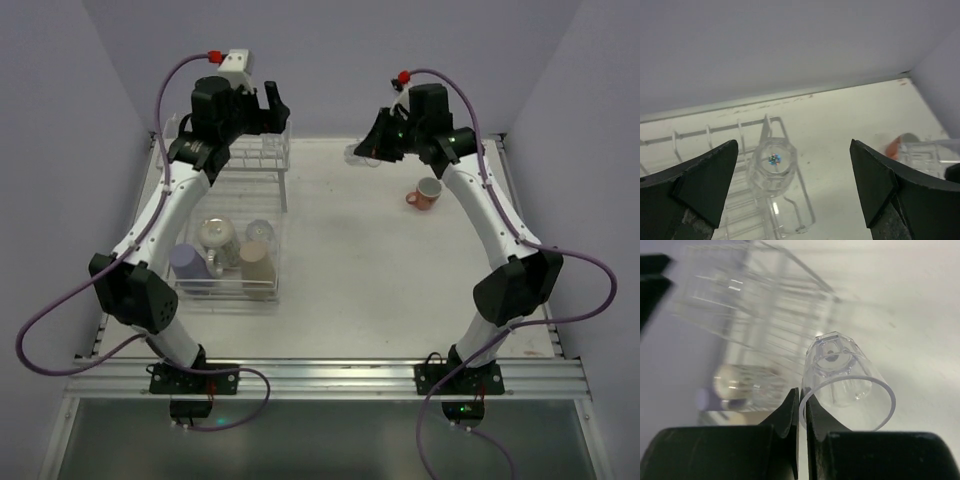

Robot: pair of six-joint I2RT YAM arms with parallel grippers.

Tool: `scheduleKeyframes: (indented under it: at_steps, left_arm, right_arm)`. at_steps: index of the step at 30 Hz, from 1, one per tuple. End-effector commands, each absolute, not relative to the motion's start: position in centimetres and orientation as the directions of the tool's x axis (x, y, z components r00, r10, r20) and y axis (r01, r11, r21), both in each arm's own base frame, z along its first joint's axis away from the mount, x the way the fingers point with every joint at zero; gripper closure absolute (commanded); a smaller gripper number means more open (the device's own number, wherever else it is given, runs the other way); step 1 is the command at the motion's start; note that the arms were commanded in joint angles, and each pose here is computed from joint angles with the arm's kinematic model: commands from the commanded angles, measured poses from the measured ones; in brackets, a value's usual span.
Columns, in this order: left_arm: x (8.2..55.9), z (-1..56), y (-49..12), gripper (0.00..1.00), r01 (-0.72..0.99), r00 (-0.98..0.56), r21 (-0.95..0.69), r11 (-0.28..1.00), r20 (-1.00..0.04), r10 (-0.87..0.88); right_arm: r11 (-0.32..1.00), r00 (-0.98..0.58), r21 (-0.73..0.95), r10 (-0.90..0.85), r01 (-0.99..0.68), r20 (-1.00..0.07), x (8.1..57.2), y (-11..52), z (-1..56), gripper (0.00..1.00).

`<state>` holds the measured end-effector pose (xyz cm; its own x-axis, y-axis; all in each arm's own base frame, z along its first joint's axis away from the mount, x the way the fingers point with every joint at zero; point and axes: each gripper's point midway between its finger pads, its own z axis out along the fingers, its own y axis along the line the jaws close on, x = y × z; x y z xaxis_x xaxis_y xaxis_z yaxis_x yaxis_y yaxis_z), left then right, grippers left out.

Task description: Unload the cups from the dish rack

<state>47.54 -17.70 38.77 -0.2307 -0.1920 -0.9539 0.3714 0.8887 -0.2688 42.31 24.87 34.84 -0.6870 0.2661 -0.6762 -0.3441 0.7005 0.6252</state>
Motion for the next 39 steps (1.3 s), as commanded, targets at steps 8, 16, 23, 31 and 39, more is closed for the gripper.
scheduleKeyframes:
  at_steps: [8, 16, 23, 31, 39]
  left_arm:
    - [51.0, 32.8, -14.6, 0.03, 0.108, -0.346, -0.028, 0.994, -0.938, 0.011]
    - [51.4, 32.0, -16.0, 0.04, 0.131, -0.356, -0.019, 0.991, -0.934, 0.029]
    - [51.4, 30.8, -16.9, 0.12, 0.149, -0.379, -0.026, 0.989, -0.925, 0.033]
    - [51.4, 30.5, -17.2, 0.38, 0.153, -0.386, -0.03, 0.988, -0.922, 0.032]
    - [51.5, 30.9, -17.3, 0.59, 0.152, -0.377, -0.04, 0.988, -0.926, 0.02]
  right_arm:
    - [0.998, -0.854, 0.068, 0.045, 0.011, -0.518, 38.3, 12.5, 17.5, 1.0]
    - [0.996, -0.901, -0.072, 0.015, 0.051, -0.434, 36.7, 9.9, 13.7, 1.0]
    - [0.986, -0.933, -0.151, 0.016, 0.075, -0.359, 35.7, 8.3, 10.3, 1.0]
    - [0.988, -0.935, -0.117, 0.052, 0.099, -0.35, 36.2, 7.7, 8.3, 0.99]
    - [0.99, -0.939, -0.099, 0.061, 0.1, -0.338, 36.6, 7.7, 7.3, 0.94]
